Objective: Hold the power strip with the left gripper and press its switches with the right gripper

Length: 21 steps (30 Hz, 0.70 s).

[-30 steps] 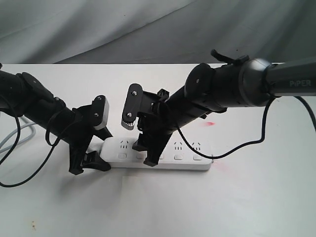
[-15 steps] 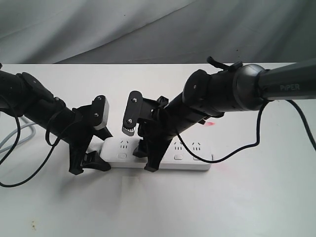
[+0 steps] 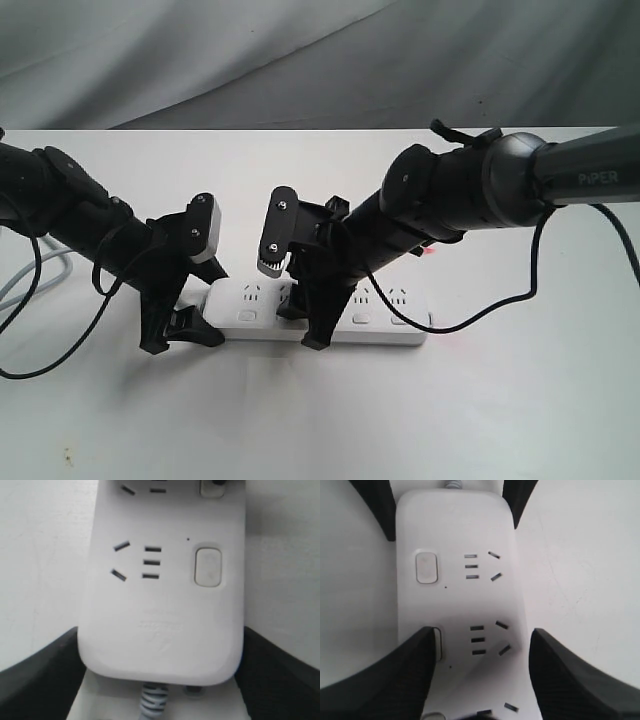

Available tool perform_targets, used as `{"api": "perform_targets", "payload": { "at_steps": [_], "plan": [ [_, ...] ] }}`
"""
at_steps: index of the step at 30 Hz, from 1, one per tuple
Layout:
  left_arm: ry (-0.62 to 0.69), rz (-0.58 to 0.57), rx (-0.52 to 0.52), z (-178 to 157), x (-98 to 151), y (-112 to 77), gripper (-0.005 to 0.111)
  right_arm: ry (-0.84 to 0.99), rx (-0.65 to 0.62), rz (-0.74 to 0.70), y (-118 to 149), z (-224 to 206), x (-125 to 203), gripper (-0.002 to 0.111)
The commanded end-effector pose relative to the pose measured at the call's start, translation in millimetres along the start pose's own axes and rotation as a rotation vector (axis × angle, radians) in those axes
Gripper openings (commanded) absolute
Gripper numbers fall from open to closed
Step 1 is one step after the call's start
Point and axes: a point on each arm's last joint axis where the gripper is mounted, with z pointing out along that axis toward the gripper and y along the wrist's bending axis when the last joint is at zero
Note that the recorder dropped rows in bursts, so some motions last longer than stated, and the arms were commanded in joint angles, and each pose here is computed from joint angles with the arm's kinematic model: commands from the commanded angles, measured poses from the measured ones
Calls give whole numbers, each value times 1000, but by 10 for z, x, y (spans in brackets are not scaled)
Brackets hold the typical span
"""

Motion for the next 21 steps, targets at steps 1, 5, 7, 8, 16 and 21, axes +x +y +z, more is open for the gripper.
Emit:
{"api": "perform_targets", "payload": {
  "at_steps": [1,5,7,8,16,21],
  "plan": [
    [15,14,-6,20,10,3,55,48,-30,-30,47,125,151,53],
    [15,14,-6,20,10,3,55,49,-41,-18,71,171,162,53],
    [15,14,-6,20,10,3,55,53,-45,-16,75,190,177,53],
    [15,14,-6,20,10,3,55,53,-44,-18,74,189,177,53],
    [15,14,-6,20,10,3,55,53,-42,-19,72,189,176,53],
    [15,14,-6,20,10,3,55,42,-31,-7,52,179,151,53]
  ]
}}
